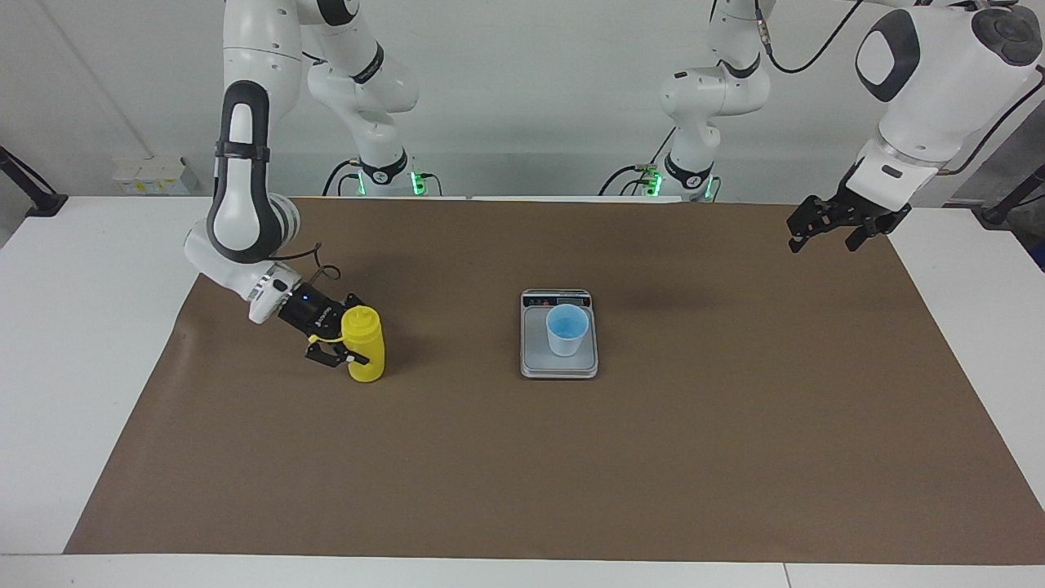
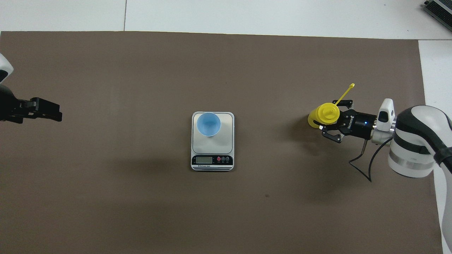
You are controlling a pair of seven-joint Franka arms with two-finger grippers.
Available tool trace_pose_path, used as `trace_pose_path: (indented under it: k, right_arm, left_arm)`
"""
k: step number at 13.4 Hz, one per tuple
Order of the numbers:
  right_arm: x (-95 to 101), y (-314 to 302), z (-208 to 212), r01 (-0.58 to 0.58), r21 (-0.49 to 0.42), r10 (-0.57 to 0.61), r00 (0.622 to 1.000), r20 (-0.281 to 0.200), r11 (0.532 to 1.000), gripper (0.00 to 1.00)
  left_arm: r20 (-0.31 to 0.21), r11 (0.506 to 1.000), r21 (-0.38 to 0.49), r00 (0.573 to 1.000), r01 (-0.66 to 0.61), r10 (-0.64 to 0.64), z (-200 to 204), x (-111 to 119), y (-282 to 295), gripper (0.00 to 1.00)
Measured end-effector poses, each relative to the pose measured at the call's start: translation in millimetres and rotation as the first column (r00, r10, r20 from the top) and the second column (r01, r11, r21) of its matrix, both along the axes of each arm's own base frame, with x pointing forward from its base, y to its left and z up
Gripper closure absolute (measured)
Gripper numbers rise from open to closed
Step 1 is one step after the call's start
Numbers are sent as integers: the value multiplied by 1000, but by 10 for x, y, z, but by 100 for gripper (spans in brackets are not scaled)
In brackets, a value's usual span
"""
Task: Pour seasoning into cup on scale with both arms
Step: 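Lower the yellow bottle onto the table and open the right gripper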
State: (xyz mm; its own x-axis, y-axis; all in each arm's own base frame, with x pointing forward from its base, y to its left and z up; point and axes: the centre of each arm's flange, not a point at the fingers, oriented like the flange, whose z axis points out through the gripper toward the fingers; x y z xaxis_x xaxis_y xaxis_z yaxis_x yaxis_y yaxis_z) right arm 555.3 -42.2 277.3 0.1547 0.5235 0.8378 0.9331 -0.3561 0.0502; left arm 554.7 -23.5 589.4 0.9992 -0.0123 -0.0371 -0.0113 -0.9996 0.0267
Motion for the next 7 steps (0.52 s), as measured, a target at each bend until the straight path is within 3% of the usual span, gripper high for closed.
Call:
trace_pose_path:
  k: [1, 2, 6, 7]
  right_arm:
    - [1, 3, 2, -1, 2, 1, 1000, 0, 1000, 53]
    - [2, 1, 4, 0, 3, 0, 1000, 1, 1000, 46]
    - [27, -43, 83, 7, 3, -7, 1000, 17, 1000, 1]
    - [25, -79, 102, 13, 2, -13, 1000, 20, 1000, 0]
  left_arm:
    - [0, 1000, 0, 1000, 0, 0, 0, 0, 0, 0]
    - [0, 1000, 0, 1000, 0, 0, 0, 0, 0, 0]
    - [0, 1000, 0, 1000, 0, 0, 0, 0, 0, 0]
    - [0, 1000, 0, 1000, 0, 0, 0, 0, 0, 0]
